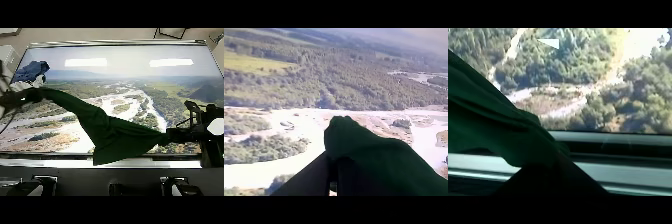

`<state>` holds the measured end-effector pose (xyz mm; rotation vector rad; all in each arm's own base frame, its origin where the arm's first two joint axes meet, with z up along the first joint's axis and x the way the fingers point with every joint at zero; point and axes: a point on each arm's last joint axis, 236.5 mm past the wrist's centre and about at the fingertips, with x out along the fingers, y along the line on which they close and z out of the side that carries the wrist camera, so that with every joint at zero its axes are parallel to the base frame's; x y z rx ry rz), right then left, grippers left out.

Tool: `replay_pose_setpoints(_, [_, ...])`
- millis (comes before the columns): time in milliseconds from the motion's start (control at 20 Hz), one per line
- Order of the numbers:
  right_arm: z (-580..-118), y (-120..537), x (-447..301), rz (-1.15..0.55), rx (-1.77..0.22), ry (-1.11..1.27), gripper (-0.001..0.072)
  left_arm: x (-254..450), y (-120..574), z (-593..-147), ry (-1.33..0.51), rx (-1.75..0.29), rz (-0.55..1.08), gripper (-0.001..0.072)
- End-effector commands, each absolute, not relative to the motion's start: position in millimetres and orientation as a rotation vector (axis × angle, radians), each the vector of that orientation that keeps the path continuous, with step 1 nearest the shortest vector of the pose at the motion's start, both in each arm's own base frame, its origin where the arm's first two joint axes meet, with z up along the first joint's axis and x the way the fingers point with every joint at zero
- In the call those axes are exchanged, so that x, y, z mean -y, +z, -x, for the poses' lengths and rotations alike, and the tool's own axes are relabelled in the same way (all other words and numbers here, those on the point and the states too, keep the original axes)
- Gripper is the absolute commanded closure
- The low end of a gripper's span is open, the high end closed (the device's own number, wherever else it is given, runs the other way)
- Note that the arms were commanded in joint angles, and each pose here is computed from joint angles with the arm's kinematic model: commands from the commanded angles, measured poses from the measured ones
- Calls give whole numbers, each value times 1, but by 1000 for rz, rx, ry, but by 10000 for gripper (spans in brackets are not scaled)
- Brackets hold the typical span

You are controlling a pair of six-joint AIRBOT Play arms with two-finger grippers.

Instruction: Fold the clothes and pants, and hang the long-sleeved shirts on hangers.

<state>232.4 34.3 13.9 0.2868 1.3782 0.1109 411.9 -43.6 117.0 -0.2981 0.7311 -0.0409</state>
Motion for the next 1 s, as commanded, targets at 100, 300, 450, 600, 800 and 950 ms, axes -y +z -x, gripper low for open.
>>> replay_pose_setpoints(100, [-266, 13, -27, -316, -1231, 59, 678, 81, 28, -436, -72, -947, 533, 647])
replay_pose_setpoints(300, [-323, 37, -1, -373, -970, -72, 348, 78, 19, -411, -141, -1047, 414, 682])
replay_pose_setpoints(450, [-366, 69, 7, -483, -840, -123, 15, 66, 18, -393, -126, -1109, 401, 682])
replay_pose_setpoints(600, [-355, 54, -36, -498, -1087, 53, 24, 55, 16, -379, -114, -1159, 344, 682])
replay_pose_setpoints(800, [-212, -7, -121, -559, -1724, 434, 40, 58, 12, -370, -168, -1192, 278, 681])
replay_pose_setpoints(950, [-139, -56, -154, -589, -1917, 413, 37, 58, 13, -370, -170, -1191, 276, 681])
